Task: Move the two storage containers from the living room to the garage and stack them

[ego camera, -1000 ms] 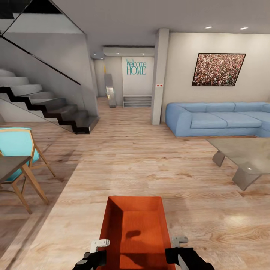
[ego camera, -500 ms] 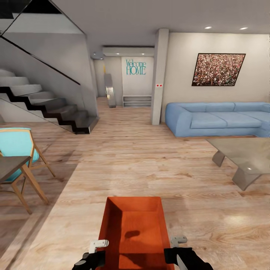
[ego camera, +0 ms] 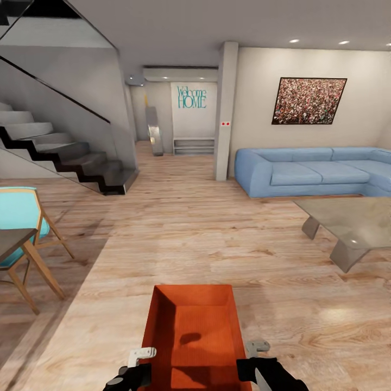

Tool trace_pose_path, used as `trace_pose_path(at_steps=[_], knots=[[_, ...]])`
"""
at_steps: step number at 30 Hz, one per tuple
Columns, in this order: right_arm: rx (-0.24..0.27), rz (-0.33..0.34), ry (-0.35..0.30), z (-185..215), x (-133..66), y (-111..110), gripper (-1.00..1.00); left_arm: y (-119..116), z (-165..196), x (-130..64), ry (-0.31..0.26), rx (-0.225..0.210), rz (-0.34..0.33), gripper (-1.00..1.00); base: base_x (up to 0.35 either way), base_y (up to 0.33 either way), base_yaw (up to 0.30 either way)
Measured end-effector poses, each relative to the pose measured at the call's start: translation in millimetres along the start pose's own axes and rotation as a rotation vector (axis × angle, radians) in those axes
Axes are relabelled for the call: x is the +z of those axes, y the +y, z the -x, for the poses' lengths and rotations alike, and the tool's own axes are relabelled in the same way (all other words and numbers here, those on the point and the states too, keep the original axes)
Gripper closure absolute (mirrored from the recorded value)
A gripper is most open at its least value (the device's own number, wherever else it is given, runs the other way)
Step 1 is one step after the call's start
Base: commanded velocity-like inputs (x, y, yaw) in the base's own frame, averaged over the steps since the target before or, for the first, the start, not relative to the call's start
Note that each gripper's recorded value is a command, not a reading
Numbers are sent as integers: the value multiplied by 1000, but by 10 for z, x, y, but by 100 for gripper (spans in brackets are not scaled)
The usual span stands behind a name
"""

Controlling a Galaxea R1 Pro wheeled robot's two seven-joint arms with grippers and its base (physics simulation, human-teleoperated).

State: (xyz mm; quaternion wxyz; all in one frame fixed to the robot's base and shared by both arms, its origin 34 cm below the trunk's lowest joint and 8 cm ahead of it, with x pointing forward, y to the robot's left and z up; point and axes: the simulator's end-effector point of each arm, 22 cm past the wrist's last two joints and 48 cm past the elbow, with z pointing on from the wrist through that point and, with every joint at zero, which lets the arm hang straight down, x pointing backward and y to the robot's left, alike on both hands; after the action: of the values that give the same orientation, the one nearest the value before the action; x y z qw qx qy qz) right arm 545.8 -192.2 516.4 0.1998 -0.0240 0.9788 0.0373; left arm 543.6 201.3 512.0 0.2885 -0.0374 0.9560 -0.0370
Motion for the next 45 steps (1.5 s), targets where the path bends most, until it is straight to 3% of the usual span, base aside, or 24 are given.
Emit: trace_pose_path(at_steps=[45], knots=[[-1,0,-2,3,2,0,100,1,-2,1,-1,-1,0,100,149,30,11]])
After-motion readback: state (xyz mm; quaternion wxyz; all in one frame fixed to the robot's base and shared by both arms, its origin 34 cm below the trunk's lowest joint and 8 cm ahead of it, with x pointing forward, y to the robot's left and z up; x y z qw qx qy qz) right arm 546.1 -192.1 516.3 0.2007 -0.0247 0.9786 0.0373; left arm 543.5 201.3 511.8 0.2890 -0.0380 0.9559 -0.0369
